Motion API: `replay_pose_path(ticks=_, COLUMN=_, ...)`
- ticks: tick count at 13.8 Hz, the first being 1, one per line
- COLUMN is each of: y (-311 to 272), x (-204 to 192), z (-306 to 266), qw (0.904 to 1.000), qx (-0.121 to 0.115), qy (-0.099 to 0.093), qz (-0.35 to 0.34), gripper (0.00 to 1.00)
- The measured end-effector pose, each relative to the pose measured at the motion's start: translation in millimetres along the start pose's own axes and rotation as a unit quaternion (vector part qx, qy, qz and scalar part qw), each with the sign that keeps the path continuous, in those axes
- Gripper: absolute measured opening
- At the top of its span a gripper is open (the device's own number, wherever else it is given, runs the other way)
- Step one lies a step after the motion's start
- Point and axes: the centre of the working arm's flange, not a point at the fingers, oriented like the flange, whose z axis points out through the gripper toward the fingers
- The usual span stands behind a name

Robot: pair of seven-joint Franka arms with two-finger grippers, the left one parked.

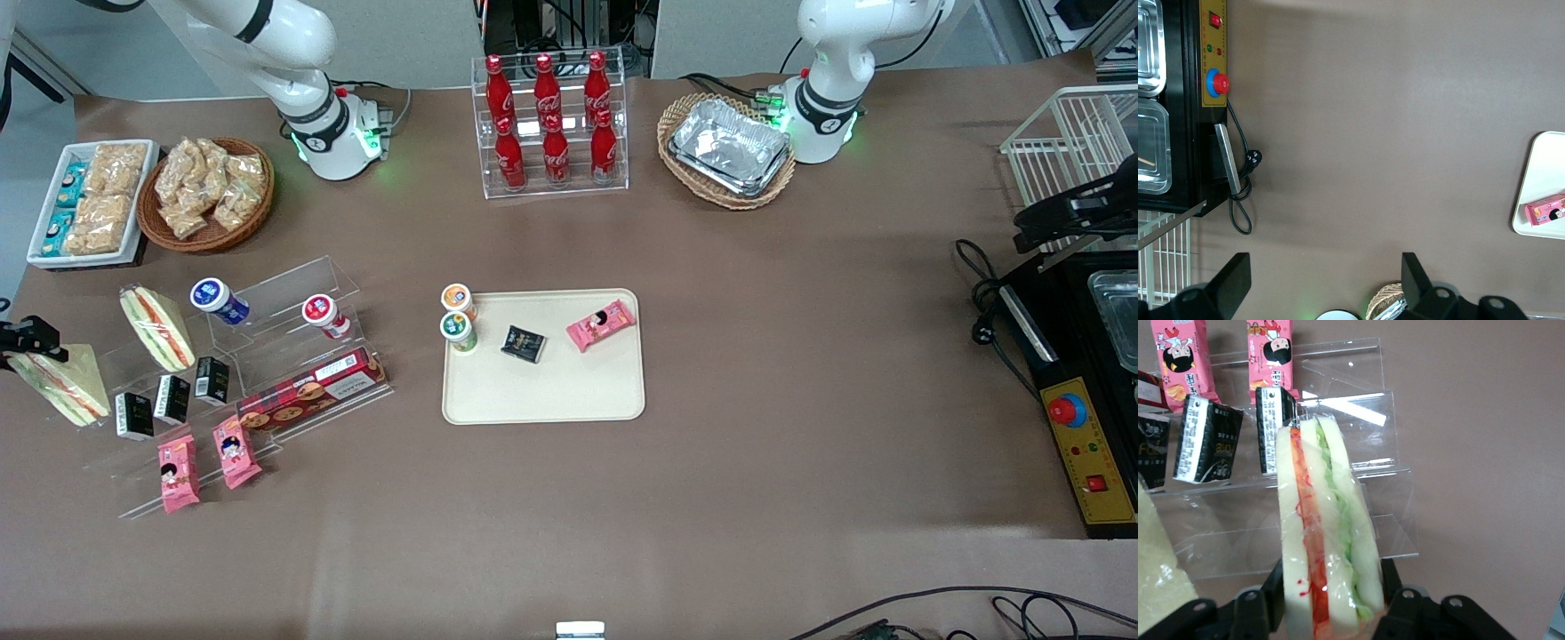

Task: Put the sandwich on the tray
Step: 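Close the right gripper on the wrapped triangle sandwich, then lift the sandwich off the rack and carry it toward the cream tray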

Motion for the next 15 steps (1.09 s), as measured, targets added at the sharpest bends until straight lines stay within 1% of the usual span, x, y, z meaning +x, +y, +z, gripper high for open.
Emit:
replay_pose_path(ticks=1, y=0, x=0, z=0, qw=1.0000, qx=0.000, qy=0.000, qz=0.000, gripper=0.61)
replay_pose_path(ticks=2, y=0, x=0, z=-1, qw=1.0000, qx=0.000, qy=0.000, qz=0.000, gripper=0.53)
replay_pose_path(ticks=3, y=0, x=1, z=-3, qw=1.0000, qx=-0.002, qy=0.002, qz=0.000, gripper=0.42)
replay_pose_path(ticks=4, y=1, x=2, z=-7, qw=1.0000, qx=-0.004, qy=0.005, qz=-0.001, gripper=0.38)
replay_pose_path(ticks=5, y=0, x=3, z=-14, qw=1.0000, qx=-0.005, qy=0.008, qz=-0.002, gripper=0.37)
replay_pose_path(ticks=6, y=-1, x=4, z=-28, qw=0.9999, qx=-0.005, qy=0.013, qz=-0.004, gripper=0.31)
replay_pose_path(ticks=7, y=-4, x=5, z=-47, qw=0.9998, qx=-0.004, qy=0.019, qz=-0.007, gripper=0.28)
replay_pose_path(ticks=9, y=-11, x=2, z=-94, qw=0.9995, qx=0.001, qy=0.033, qz=0.001, gripper=0.28)
replay_pose_path(ticks=11, y=-24, x=-6, z=-138, qw=0.9981, qx=0.019, qy=0.038, qz=0.045, gripper=0.28)
replay_pose_path(ticks=13, y=-48, x=-3, z=-171, qw=0.9935, qx=0.042, qy=0.032, qz=0.101, gripper=0.28)
replay_pose_path(ticks=14, y=-66, x=6, z=-181, qw=0.9893, qx=0.052, qy=0.021, qz=0.134, gripper=0.28)
replay_pose_path(ticks=15, y=-86, x=20, z=-189, qw=0.9844, qx=0.057, qy=0.009, qz=0.167, gripper=0.28)
